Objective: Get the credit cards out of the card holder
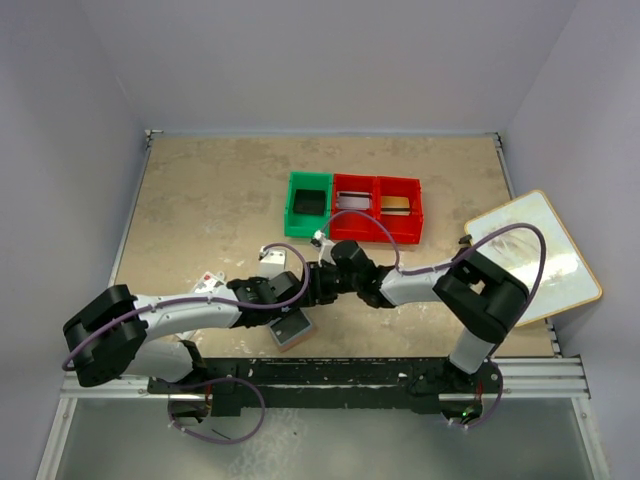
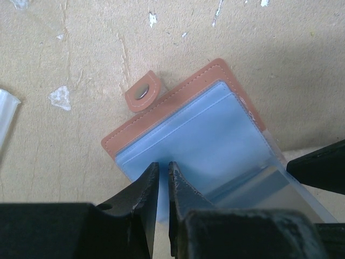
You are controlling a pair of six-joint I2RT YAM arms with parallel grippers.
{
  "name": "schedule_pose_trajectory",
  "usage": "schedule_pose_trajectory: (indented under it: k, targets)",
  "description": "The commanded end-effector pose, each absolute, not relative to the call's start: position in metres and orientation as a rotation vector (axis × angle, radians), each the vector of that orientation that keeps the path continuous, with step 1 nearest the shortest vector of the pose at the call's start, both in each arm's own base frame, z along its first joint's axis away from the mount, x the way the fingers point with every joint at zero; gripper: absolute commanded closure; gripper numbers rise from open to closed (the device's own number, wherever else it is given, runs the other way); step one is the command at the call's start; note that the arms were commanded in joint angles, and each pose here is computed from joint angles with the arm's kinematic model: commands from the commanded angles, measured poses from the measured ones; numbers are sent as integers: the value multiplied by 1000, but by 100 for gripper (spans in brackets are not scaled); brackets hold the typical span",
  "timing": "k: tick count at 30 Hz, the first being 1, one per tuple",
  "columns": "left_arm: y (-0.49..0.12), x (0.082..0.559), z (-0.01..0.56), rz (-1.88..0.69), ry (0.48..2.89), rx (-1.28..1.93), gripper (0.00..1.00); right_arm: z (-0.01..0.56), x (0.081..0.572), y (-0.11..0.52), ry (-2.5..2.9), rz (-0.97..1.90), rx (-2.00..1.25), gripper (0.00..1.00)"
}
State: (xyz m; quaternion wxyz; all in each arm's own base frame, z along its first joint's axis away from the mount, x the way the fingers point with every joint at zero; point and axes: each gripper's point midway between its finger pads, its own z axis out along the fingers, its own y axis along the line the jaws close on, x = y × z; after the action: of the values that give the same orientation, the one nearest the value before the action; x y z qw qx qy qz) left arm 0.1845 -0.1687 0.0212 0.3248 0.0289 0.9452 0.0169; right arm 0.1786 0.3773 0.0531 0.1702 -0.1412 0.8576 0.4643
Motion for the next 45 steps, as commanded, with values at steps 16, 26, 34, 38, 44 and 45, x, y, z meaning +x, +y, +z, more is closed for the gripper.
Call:
schedule_pose_trajectory:
  k: [16, 26, 34, 38, 44, 45]
  targets:
    - [-168, 184, 24, 24, 2466, 31, 90, 85, 170, 398, 2272, 1663, -263, 45]
    - [-167, 191, 32, 43, 2431, 2, 90, 84, 184, 395, 2252, 1659, -13, 44]
    - [-171, 197, 32, 53, 2417, -15, 90, 95, 173, 410, 2203, 1803, 158, 45]
    - [-168, 198, 33, 71, 2410, -16, 90, 90, 166, 413, 2194, 1786, 218, 46]
    - [-162, 201, 43, 82, 2379, -51, 89, 68, 194, 363, 2275, 1464, 271, 46]
    - [-163, 203, 47, 70, 2371, -58, 88, 64, 195, 356, 2306, 1392, 241, 46]
